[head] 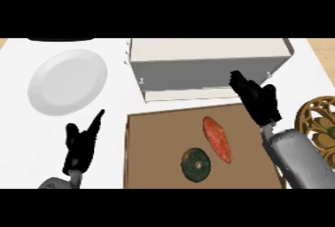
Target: Pick the squash from the tray and place it in the tiered shelf
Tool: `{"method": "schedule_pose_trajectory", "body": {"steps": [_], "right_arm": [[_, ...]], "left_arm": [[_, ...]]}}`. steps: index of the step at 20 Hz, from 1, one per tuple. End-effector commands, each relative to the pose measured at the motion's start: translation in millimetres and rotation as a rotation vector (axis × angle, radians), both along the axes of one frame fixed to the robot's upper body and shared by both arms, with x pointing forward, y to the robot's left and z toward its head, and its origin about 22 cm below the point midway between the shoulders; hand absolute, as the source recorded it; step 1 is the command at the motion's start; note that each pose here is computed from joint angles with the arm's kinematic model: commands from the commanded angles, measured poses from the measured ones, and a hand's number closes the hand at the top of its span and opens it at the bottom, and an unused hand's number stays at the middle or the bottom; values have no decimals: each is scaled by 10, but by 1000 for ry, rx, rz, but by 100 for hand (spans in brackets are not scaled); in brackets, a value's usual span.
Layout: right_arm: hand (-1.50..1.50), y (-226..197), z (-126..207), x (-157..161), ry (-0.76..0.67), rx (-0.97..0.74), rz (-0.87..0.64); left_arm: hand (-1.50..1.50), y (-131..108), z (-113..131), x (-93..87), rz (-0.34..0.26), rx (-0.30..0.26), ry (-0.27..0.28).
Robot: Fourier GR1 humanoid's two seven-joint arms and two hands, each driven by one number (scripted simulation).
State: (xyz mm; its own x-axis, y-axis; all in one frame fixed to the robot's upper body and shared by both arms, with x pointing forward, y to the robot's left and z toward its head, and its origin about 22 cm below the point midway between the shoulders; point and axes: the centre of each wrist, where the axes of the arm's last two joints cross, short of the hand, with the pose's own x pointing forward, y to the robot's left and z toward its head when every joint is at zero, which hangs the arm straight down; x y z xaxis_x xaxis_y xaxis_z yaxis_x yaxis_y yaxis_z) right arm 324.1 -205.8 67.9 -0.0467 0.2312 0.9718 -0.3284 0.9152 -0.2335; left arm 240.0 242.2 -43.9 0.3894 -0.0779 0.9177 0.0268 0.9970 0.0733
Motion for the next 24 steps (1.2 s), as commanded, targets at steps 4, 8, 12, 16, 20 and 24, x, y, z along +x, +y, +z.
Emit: {"method": "schedule_pose_trajectory", "body": {"steps": [4,8,12,16,20,24], "right_arm": [[150,-616,181,-303,-267,-68,-374],[150,-1410,-267,-664,-43,-413,-735],[-150,-1100,-464,-1177,-59,-181,-782],[-150,-889,-433,-1569,-101,-184,-643],[-150,-792,-214,-1847,-69,-203,-486],[-150,-647,129,-2001,-43,-234,-416]], "left_arm": [[0,438,53,-64,136,33,44],[0,370,36,-174,161,-4,66],[0,446,44,-207,192,-27,73],[0,566,130,-181,176,-4,62],[0,469,78,-183,158,-27,74],[0,476,202,-48,128,-30,44]]}}
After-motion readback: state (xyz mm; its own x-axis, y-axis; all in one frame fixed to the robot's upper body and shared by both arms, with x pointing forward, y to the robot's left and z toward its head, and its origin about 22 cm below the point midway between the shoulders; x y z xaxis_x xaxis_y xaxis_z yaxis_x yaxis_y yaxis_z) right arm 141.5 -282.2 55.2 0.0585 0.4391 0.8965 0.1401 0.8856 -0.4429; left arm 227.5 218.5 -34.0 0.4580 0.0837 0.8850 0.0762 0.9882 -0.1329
